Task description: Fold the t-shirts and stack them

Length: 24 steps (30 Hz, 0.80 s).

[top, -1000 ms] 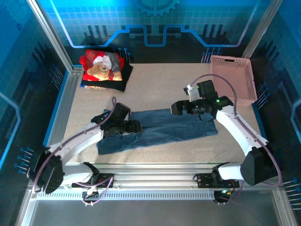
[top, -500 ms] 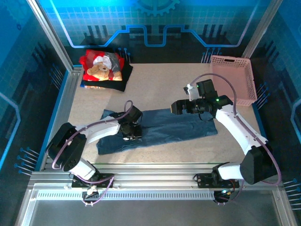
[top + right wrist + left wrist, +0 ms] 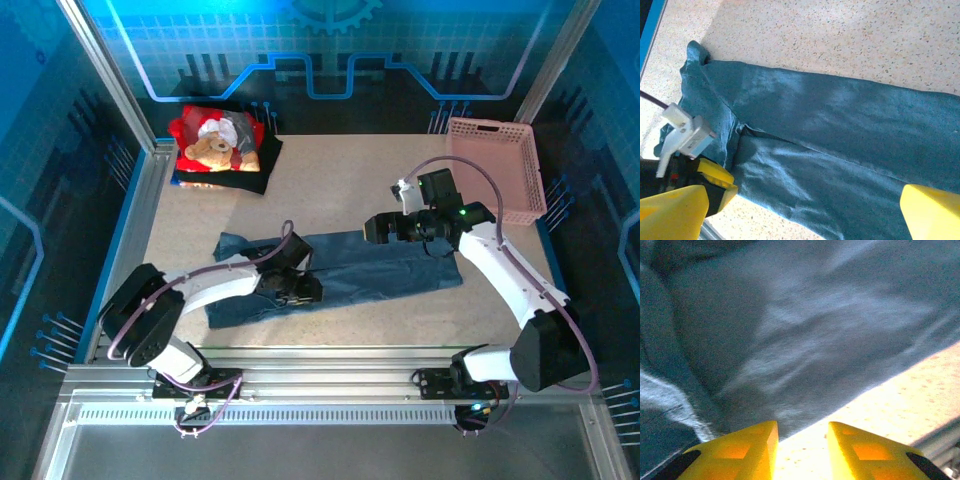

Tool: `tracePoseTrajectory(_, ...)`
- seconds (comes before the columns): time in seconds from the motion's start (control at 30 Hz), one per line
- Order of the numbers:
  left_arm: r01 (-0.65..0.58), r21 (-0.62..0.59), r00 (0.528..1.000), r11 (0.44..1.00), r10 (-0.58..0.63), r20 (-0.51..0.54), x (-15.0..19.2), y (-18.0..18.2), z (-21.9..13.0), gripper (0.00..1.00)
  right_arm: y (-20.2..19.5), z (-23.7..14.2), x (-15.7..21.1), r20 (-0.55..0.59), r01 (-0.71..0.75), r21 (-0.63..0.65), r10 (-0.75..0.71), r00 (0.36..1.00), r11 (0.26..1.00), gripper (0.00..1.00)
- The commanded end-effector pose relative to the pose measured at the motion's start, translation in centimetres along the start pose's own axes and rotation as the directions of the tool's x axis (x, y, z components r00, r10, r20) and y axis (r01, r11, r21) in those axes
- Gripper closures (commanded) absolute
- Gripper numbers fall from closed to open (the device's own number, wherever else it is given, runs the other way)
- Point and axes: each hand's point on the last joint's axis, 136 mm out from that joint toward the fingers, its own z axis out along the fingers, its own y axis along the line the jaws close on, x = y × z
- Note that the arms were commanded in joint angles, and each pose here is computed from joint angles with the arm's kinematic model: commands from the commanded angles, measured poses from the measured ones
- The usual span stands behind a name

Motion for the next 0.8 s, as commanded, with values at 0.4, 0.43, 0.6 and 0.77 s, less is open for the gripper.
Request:
tracePoseTrajectory(0.4, 0.602, -0.018, 0.744, 0.798, -0.552, 0.377, -4.0, 11.8, -17.0, 0.21, -8.3, -4.7, 1.5, -0.052, -0.250, 0.200, 0.265, 0.963, 0.947, 0.00)
tracePoseTrajectory(0.43, 0.617, -0.029, 0.739, 0.786, -0.567, 0.364, -3.7, 12.3, -16.8, 0.23, -9.1, -4.2, 2.2, -0.085, -0.285, 0.208, 0.308, 0.948, 0.935, 0.00)
tracePoseTrajectory(0.6, 0.675, -0.020, 0.709, 0.737, -0.640, 0.296, -3.6, 13.7, -12.4, 0.50, -12.1, 0.0, 6.0, -0.220, -0.386, 0.285, 0.452, 0.864, 0.877, 0.28)
tracePoseTrajectory(0.77, 0.682, -0.098, 0.717, 0.724, -0.638, 0.280, -4.5, 15.2, -8.2, 0.68, -15.1, 3.1, 9.1, -0.264, -0.422, 0.420, 0.553, 0.790, 0.803, 0.69)
